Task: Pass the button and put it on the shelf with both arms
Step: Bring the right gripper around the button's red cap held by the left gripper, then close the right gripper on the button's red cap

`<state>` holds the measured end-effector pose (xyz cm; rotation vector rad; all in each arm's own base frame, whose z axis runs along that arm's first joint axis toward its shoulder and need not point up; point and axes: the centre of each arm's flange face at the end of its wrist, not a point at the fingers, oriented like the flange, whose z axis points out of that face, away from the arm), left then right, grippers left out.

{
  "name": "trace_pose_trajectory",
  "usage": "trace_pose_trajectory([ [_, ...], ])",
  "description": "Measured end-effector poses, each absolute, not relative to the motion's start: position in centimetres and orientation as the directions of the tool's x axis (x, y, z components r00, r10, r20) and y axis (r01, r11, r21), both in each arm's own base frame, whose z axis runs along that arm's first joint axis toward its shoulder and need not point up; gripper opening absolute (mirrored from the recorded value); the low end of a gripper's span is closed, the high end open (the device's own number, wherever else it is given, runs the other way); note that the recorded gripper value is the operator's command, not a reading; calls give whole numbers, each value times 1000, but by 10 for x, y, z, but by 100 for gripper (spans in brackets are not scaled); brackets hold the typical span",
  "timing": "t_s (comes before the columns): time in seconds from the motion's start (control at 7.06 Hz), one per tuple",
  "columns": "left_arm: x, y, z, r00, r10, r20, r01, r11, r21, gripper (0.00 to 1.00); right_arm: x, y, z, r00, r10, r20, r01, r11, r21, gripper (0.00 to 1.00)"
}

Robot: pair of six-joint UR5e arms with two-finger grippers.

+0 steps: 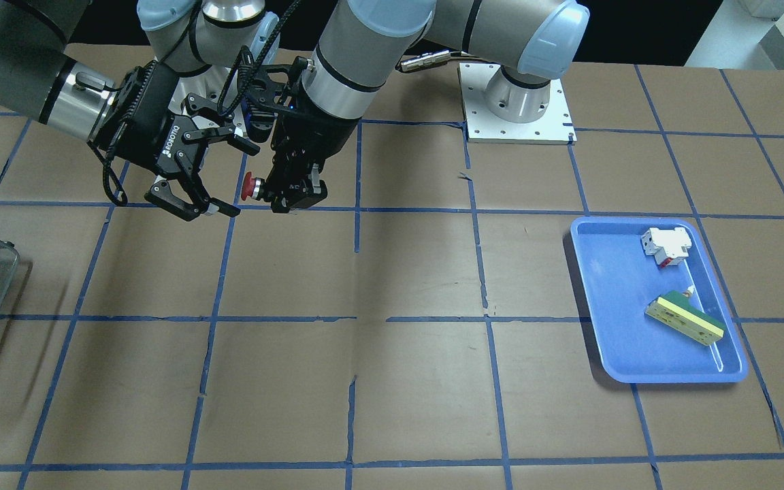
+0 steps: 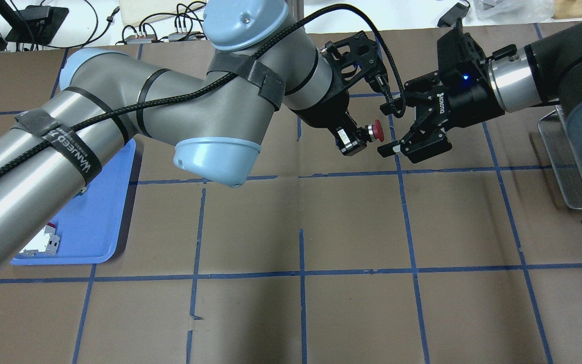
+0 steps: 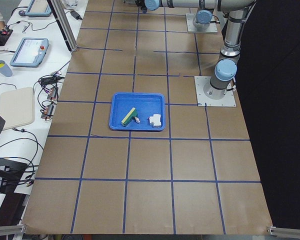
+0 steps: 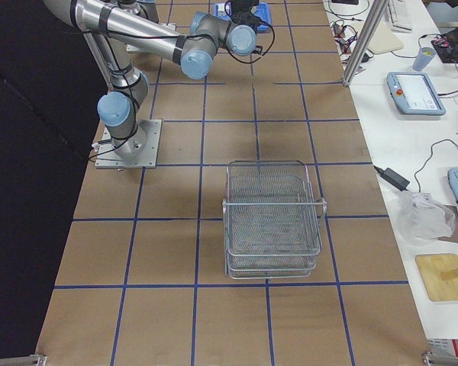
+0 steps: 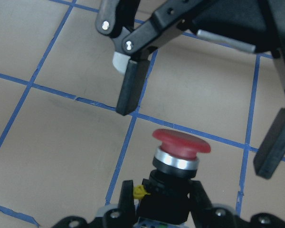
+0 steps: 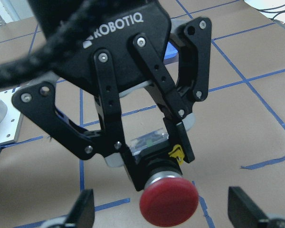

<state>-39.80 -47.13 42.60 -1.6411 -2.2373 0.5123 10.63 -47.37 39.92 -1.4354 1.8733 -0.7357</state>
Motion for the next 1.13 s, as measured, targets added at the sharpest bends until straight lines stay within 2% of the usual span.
trace_pose_trajectory([
  [0.28,-398,-473,431,-291,956,35,838,273,-473,0,109,-474,398,-179,-969,-169,-600,244,-762,99],
  [1.13,-398,-476,432,-290,956,32,827,267,-495,0,110,-475,400,-178,-970,-165,-596,239,-767,85],
])
